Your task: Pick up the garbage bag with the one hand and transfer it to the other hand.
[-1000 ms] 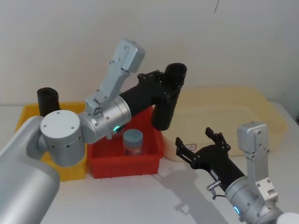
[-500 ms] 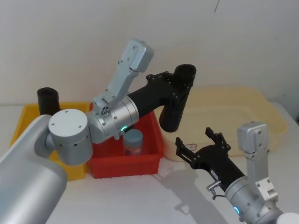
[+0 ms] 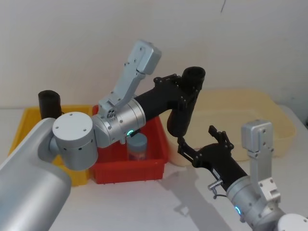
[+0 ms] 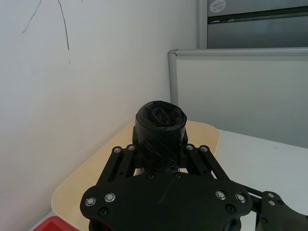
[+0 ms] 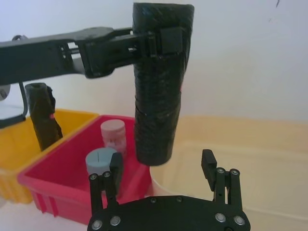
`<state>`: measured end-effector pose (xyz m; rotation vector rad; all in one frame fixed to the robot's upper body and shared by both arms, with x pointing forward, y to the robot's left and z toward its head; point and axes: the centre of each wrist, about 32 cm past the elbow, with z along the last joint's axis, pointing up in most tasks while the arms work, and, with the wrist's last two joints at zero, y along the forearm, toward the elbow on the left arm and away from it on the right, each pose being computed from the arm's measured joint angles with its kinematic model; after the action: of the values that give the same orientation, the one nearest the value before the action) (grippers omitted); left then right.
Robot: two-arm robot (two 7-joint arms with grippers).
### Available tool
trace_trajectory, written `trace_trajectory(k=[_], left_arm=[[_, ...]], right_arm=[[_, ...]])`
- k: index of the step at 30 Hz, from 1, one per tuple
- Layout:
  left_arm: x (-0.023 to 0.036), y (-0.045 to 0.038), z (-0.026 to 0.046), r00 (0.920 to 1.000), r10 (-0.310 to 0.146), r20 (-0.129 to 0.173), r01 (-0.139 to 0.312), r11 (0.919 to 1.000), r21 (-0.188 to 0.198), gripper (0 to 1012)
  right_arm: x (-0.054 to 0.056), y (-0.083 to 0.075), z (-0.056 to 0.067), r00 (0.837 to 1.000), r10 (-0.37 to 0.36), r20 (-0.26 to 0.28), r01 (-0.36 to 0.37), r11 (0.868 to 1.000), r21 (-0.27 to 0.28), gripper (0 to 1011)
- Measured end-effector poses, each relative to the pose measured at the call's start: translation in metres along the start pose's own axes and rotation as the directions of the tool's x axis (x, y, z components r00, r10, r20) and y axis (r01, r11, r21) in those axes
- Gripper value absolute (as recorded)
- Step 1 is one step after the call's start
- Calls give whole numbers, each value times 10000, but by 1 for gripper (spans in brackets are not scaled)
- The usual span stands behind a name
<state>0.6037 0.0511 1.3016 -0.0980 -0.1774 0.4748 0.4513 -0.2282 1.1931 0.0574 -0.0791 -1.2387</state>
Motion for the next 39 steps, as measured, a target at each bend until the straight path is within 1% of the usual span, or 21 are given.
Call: trace_trajectory(k=[9, 19, 32, 39], left_arm=[[-3, -5, 0, 10000, -21, -12, 21, 10000, 4, 371], [-6, -10, 3, 10000, -37, -18, 37, 10000, 3, 371], [-7, -12, 4, 10000, -41, -19, 41, 10000, 1, 371], [-8, -12, 4, 10000, -41, -18, 41, 10000, 0, 371]], right_arm=[[-72, 150, 14, 10000, -32, -60, 34, 9998, 205, 1000], [-129, 289, 7, 9999, -87, -125, 91, 9995, 311, 1000], [-184, 466, -11, 9993, -278, -269, 287, 9989, 362, 1000], [-205, 571, -9, 9986, -469, -224, 476, 9984, 309, 1000]])
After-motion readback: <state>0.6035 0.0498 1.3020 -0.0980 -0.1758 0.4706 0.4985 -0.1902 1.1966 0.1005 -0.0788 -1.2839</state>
